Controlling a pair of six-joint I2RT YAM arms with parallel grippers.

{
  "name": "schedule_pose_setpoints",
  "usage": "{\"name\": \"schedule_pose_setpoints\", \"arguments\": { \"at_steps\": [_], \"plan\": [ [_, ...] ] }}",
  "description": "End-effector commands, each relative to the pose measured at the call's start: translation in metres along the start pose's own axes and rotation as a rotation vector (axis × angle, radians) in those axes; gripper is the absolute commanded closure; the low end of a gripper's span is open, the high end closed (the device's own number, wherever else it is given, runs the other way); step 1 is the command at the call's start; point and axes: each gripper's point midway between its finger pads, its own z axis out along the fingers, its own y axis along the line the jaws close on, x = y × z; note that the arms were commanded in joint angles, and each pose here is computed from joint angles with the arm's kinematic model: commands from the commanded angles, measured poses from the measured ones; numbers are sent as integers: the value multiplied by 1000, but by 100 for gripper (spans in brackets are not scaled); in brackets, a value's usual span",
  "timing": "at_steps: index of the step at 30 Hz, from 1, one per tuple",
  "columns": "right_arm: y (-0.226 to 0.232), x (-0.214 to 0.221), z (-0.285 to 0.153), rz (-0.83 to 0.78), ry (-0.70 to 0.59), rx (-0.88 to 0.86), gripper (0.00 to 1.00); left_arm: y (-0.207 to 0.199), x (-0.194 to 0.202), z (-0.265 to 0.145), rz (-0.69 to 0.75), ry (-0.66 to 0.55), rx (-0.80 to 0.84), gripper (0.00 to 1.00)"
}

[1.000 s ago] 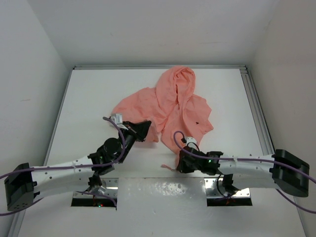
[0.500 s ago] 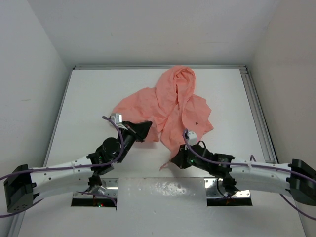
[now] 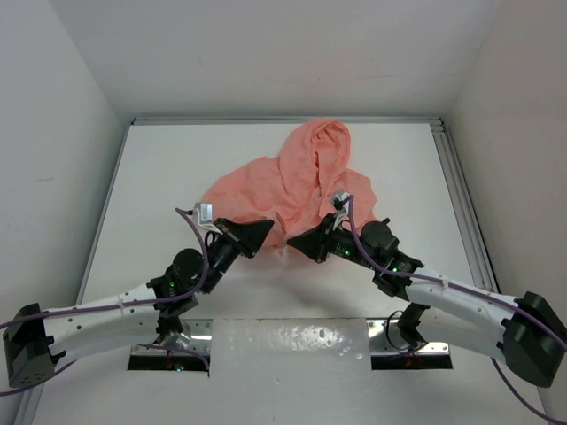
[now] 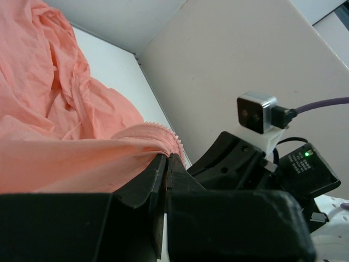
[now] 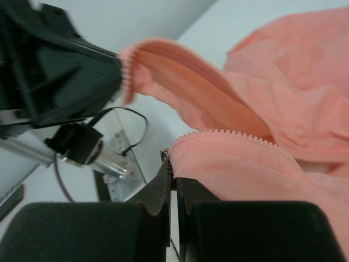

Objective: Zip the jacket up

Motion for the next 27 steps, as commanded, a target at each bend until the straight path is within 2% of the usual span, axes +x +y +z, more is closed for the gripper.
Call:
{"name": "schedule_pose_setpoints", "arguments": {
  "at_steps": [1,7,27],
  "plan": [
    [54,-47,1,-62,-115,-236,100,-13,-13,0,-26,-25,39,100],
    [65,-59,-4,-62,-157,-280,100,-12,-14,-1,-31,-26,34,100],
    [53,-63,-9,-33,-206,-209,100,-21,-10,-5,-42,-7,97,100]
  ]
}}
